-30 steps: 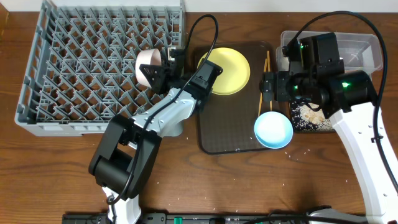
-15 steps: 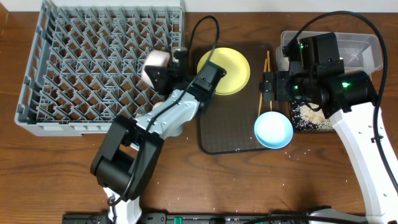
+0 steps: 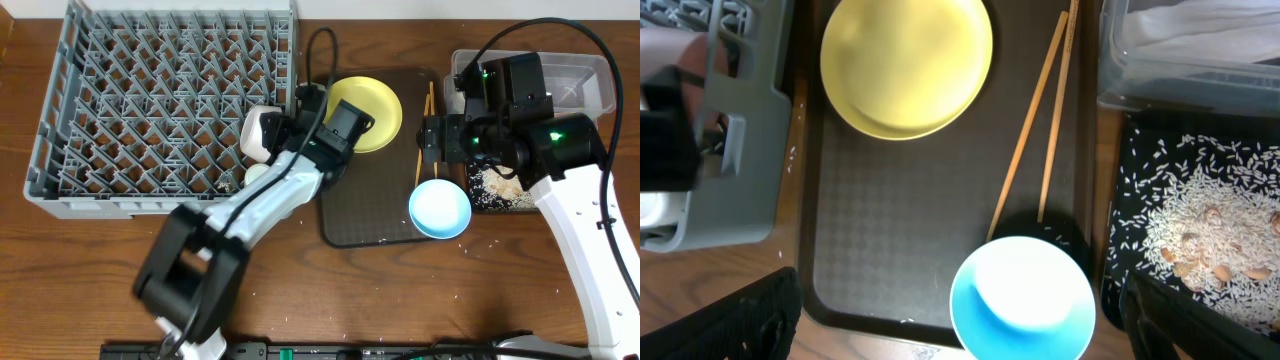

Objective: Sort waste into correct bins and load items into the dishwasher
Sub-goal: 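Set the pink-white bowl upright in the rack and open the left gripper, then move the left gripper to the light-blue bowl on the brown tray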

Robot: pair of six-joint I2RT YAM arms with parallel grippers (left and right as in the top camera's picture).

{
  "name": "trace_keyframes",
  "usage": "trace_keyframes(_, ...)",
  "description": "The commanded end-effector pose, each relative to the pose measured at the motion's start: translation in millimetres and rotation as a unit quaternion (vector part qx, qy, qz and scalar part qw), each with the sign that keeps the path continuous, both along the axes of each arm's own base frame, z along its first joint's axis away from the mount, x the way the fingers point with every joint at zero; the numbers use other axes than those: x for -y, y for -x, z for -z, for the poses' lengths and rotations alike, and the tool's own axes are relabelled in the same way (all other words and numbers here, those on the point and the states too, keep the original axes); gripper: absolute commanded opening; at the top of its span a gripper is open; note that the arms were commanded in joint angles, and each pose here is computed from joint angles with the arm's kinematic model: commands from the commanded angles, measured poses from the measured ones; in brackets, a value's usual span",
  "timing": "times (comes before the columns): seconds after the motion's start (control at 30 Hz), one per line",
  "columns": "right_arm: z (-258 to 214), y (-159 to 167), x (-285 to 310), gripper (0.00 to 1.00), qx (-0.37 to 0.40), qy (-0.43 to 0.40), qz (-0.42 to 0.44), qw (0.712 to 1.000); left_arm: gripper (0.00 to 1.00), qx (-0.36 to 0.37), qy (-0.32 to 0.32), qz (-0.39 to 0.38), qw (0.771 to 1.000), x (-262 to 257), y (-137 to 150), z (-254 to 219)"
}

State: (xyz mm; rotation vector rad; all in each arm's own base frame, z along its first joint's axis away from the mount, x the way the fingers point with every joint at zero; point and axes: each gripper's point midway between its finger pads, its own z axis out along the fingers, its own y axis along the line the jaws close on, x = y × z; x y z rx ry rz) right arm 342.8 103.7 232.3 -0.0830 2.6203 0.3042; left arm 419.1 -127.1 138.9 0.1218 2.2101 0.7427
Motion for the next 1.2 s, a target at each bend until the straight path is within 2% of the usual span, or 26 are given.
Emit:
trace_keyframes(0.0, 1.1, -1.2, 2.8, 0.99, -0.002, 0.0, 0.006, 1.0, 0.59, -0.009, 0.158, 0.066, 0.985, 35.8, 12.4, -28.1)
trace_keyframes(0.13, 1.1, -1.3, 2.8, 0.99, -0.002, 0.001, 0.006, 1.0, 0.6, -0.041, 0.269, 0.128, 0.954, 66.6, 35.1, -48.3)
trace_keyframes(0.27, 1.1, -1.3, 2.8, 0.99, -0.002, 0.001, 0.006, 1.0, 0.59, -0.084, 0.331, 0.174, 0.924, 88.3, 58.0, -55.8)
trace_keyframes(0.63, 0.3, -2.6, 2.5, 0.99, 0.001, 0.0, 0.006, 1.0, 0.59, -0.185, 0.431, 0.145, 0.871, 109.8, 97.7, -36.8)
trace_keyframes(0.93, -4.3, -5.6, 2.8, 0.99, 0.008, -0.012, 0.021, 1.0, 0.58, -0.195, 0.443, 0.129, 0.865, 114.0, 101.0, -31.4)
trace_keyframes(1.17, -27.3, 1.9, 62.5, 0.99, 0.024, -0.036, 0.142, 0.989, 0.58, -0.226, 0.435, 0.127, 0.862, 134.5, 109.0, -6.6)
